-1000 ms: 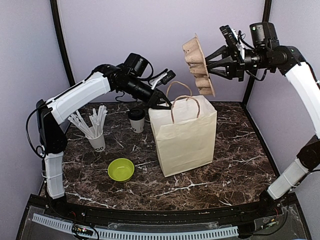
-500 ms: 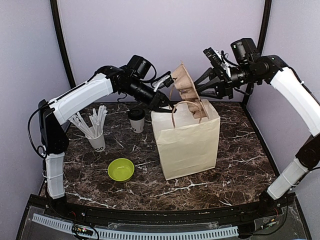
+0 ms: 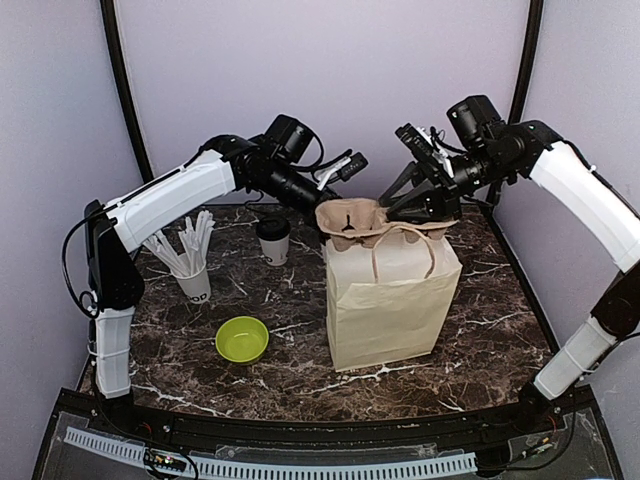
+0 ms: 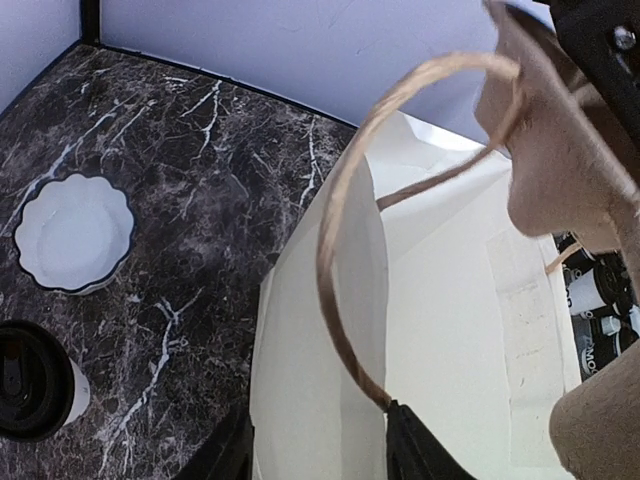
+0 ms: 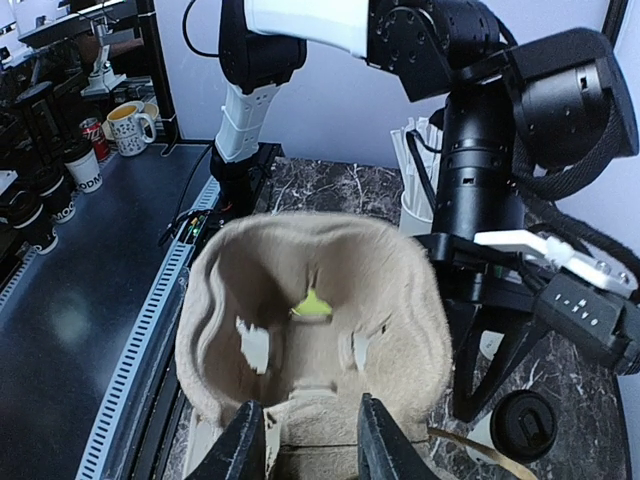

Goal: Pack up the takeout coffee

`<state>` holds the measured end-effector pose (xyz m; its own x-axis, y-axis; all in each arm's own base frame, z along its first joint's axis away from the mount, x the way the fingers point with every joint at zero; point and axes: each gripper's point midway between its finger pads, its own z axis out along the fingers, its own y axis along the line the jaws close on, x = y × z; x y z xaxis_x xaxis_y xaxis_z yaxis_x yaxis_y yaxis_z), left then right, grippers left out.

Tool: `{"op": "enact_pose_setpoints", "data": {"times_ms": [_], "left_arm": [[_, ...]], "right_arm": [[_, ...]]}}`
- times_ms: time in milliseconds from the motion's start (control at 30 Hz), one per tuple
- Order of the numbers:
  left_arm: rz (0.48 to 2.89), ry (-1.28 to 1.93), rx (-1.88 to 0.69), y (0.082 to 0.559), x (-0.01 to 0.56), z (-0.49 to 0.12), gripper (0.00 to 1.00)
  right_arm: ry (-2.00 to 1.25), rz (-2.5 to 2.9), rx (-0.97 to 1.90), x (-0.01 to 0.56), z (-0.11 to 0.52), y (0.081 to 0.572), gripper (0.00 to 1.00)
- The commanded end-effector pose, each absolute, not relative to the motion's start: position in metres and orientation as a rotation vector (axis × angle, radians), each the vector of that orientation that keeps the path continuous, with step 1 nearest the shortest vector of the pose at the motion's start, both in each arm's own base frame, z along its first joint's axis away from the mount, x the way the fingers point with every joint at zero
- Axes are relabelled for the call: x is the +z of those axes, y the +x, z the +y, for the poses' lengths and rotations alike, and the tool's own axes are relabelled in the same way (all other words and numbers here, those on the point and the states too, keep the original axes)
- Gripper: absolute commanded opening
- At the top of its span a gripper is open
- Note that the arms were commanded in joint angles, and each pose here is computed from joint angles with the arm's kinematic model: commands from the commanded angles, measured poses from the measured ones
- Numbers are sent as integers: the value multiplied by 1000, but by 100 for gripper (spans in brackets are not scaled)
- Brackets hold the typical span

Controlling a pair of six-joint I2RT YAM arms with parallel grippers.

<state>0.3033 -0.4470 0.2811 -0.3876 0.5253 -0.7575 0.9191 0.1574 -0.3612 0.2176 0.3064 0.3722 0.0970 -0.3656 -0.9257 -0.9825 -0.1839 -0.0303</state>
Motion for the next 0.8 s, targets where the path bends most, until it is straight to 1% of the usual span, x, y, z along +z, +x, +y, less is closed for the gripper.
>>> {"op": "enact_pose_setpoints", "data": {"times_ms": [0,400,633,733,767], "left_arm": [[1915,1332,-1043,306,315,-434,49],[1933,1208,-953,326,329,-418,50],[1956,1040,-756,350,348,-383,54],[1915,988,-711,348,370,-365,54],[1924,983,-690,348,366,-361,54]], "right_arm": [[-1685,1372,1104,358,305,210,31],[-1687,1407,1037,351,299,212,30],[-1688,1425,1017,344,298,214,30],[-1693,1440,997,339,297,216,30],[-1695,1442,990,339,297,216,30]]}}
